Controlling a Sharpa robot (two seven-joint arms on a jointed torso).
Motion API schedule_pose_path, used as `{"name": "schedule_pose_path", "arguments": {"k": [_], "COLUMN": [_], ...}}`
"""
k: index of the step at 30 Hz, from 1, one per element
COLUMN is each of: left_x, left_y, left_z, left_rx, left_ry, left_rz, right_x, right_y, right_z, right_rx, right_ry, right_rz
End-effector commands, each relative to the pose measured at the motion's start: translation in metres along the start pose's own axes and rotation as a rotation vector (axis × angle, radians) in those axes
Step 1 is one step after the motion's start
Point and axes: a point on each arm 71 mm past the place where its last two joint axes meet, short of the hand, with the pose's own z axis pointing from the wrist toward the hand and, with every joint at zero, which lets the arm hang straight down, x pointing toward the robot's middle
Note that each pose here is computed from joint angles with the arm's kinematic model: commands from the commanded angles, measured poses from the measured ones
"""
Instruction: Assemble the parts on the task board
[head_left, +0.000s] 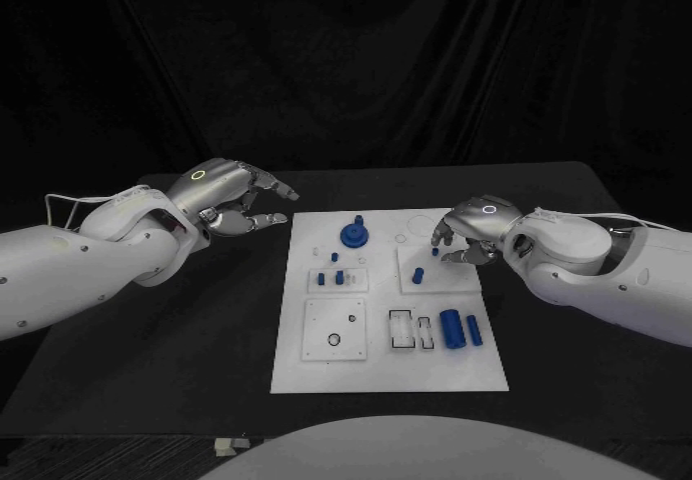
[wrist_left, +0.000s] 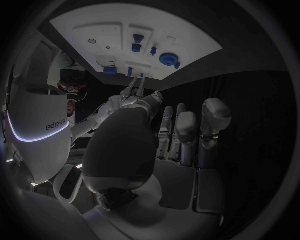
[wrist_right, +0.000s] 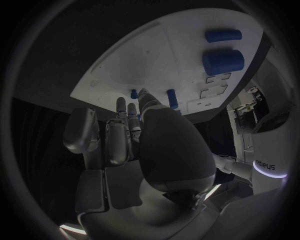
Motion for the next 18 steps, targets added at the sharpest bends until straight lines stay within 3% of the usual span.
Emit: {"name": "schedule_pose_path", "arguments": {"k": [1,18], "left_x": [0.0000,0.0036], "left_y": [-0.0028,-0.0060], "left_z": [0.0002,-0.0013], "left_rx": [0.017,0.023], "left_ry": [-0.011,-0.004], "left_rz": [-0.011,-0.022], "right_x": [0.0042,0.0071], "right_y": [0.0010,0.0035], "right_z": [0.0006,0.0066], "right_rx": [-0.005,-0.023], "right_ry": [0.012,-0.018], "right_rz": [-0.001,0.023]}}
